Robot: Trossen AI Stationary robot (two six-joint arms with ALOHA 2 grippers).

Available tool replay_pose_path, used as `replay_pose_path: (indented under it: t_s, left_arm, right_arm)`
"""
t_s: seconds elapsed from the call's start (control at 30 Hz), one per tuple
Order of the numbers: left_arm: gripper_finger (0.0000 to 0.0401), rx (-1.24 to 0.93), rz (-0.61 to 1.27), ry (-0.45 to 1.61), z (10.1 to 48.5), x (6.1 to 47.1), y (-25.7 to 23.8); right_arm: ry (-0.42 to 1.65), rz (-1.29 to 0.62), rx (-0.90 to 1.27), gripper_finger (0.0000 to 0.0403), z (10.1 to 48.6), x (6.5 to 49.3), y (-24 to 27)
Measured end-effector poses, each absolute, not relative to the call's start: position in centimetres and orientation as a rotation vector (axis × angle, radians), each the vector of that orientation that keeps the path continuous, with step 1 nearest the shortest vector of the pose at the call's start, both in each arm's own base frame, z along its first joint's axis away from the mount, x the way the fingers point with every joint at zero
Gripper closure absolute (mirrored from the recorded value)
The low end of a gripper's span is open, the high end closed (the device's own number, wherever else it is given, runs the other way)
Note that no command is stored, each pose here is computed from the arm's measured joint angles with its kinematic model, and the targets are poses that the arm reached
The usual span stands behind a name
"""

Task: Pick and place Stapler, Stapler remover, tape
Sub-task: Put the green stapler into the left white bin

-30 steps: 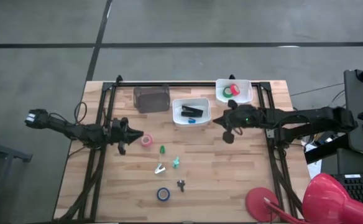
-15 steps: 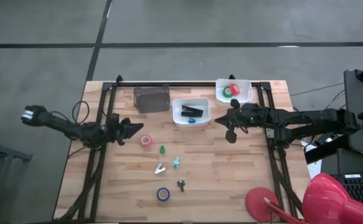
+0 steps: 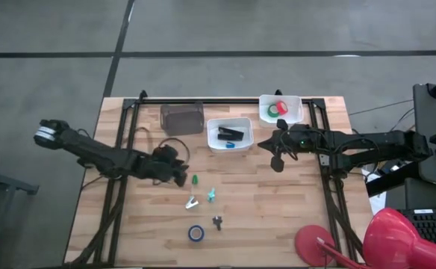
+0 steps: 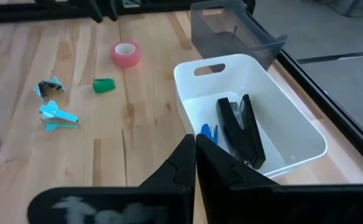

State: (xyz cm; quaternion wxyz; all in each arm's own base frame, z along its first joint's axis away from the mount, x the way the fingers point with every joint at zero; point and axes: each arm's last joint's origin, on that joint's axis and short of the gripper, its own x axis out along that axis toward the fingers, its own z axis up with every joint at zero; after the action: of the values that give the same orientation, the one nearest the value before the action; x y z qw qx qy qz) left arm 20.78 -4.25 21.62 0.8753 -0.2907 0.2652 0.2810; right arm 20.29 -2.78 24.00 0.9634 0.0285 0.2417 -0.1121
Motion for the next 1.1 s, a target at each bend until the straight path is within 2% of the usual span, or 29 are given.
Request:
replay_pose_path:
  t_s: [0.13, 0.27, 0.67, 1.1]
  left_arm:
    - [0.0198, -0.606, 0.684, 0.634, 22.4, 23.0, -4.8]
    - [0.0172, -0.574, 0.705, 0.7, 21.5, 25.3, -5.4]
    - [0.0169, -0.585, 0.777, 0.864, 16.9, 28.3, -6.2]
    - [0.0169, -0.662, 0.731, 0.909, 14.6, 29.7, -6.9]
  right_arm:
    - [0.497, -0.225, 0.05, 0.0394, 23.8, 20.3, -2.8]
    - [0.5, -0.225, 0.047, 0.0394, 23.7, 20.3, -2.8]
    - [0.506, -0.226, 0.048, 0.0394, 23.7, 20.2, -2.8]
    - [0.512, -0.228, 0.049, 0.0394, 23.4, 20.2, -2.8]
